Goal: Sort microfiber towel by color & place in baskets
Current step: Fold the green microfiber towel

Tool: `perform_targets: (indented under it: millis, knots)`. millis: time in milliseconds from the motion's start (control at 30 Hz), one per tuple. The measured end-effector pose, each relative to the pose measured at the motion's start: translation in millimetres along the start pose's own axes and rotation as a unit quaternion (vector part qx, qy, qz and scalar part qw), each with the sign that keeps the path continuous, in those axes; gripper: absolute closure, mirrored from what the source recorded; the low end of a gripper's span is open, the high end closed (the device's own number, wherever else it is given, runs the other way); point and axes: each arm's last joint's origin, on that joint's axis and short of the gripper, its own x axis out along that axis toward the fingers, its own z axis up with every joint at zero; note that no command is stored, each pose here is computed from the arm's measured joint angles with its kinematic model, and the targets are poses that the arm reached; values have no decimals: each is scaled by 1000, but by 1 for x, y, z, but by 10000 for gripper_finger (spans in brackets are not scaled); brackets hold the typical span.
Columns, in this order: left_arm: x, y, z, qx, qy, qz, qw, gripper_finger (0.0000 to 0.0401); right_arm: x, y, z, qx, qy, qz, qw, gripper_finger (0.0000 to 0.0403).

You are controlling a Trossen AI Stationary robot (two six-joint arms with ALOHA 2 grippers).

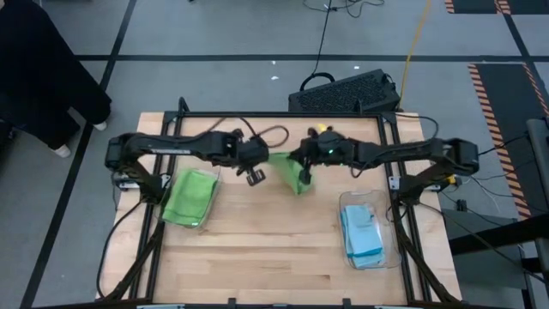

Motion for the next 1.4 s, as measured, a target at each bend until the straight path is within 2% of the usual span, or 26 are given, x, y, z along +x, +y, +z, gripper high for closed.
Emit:
perform_targets:
  millis: [100,233,400,533,633,833,1000,1200,1300,1400]
  knots:
    - [-16,8,6,-24,-53,-10,998,373,-16,-6,10,34,-16,-9,999,399]
    - [-36,14,15,-46,-107,-25,993,394,-34,-16,13,96,-1,-24,995,400]
    - [-59,9,21,-19,-140,-23,990,396,-51,-19,28,142,-7,-22,990,401]
    - [-78,3,25,29,-160,-41,986,397,-62,-9,56,119,-9,26,992,402]
    - [-90,-1,26,52,-166,-55,983,398,-70,5,69,98,21,58,993,402]
    - [-120,-10,23,95,-175,-73,977,399,-83,28,88,96,27,74,992,402]
    - [-144,-19,22,107,-206,-95,968,400,-92,43,105,92,0,79,993,401]
    - [-182,-33,13,113,-245,-102,958,401,-117,66,140,89,-60,111,988,400]
    - [-203,-41,7,114,-272,-113,949,401,-126,81,154,63,-84,127,986,400]
    - [-218,-50,-1,118,-294,-116,941,401,-129,98,161,9,-118,159,980,400]
